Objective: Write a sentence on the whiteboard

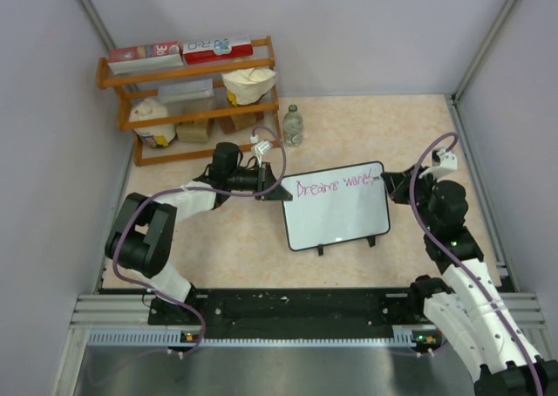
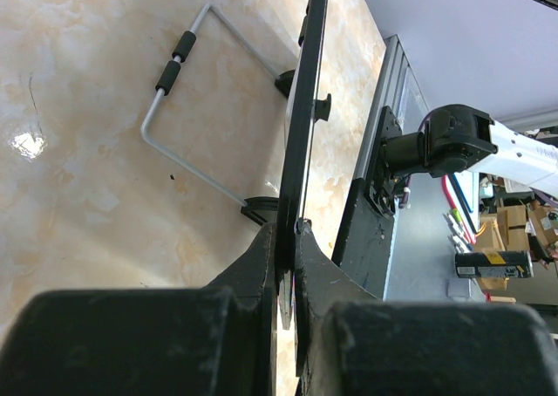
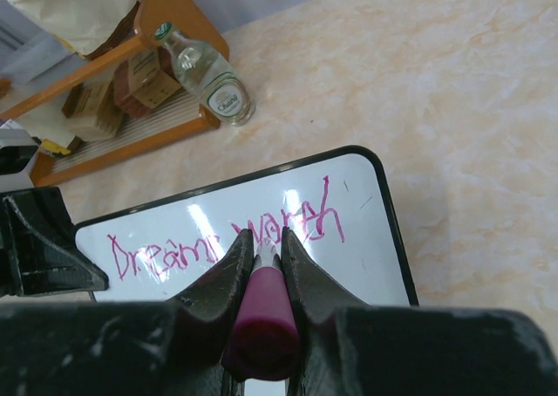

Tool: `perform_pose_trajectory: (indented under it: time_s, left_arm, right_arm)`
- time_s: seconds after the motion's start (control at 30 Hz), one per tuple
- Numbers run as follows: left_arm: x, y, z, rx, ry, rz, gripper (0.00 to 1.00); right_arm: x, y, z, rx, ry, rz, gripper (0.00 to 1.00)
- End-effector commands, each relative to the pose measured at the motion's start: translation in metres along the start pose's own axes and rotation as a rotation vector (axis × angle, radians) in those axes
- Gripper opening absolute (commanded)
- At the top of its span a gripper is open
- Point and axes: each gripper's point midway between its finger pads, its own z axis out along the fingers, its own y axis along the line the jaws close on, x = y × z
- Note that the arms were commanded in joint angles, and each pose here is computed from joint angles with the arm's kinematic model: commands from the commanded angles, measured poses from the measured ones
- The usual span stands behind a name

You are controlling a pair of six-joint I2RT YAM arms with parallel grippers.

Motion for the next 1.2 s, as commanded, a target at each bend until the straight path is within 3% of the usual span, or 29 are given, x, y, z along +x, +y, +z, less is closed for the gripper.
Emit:
perform_pose_trajectory:
  time_s: [0.0, 0.43, 1.17]
  left_arm:
    - [-0.015, 0.007, 0.000, -0.064, -0.050, 0.072, 0.00]
    - [-0.014, 0.010, 0.001, -0.071, -0.046, 0.063, 0.00]
    - [-0.015, 0.030, -0.004, -0.196, -0.075, 0.018, 0.00]
  right_arm:
    - [-0.016, 0.017, -0.004, -0.082, -0.039, -0.038, 0.00]
    - [-0.003, 0.039, 0.001, -0.149, -0.013, -0.090, 0.00]
    - [0.042, 0.119, 0.008, -0.343, 0.032, -0.195, 0.00]
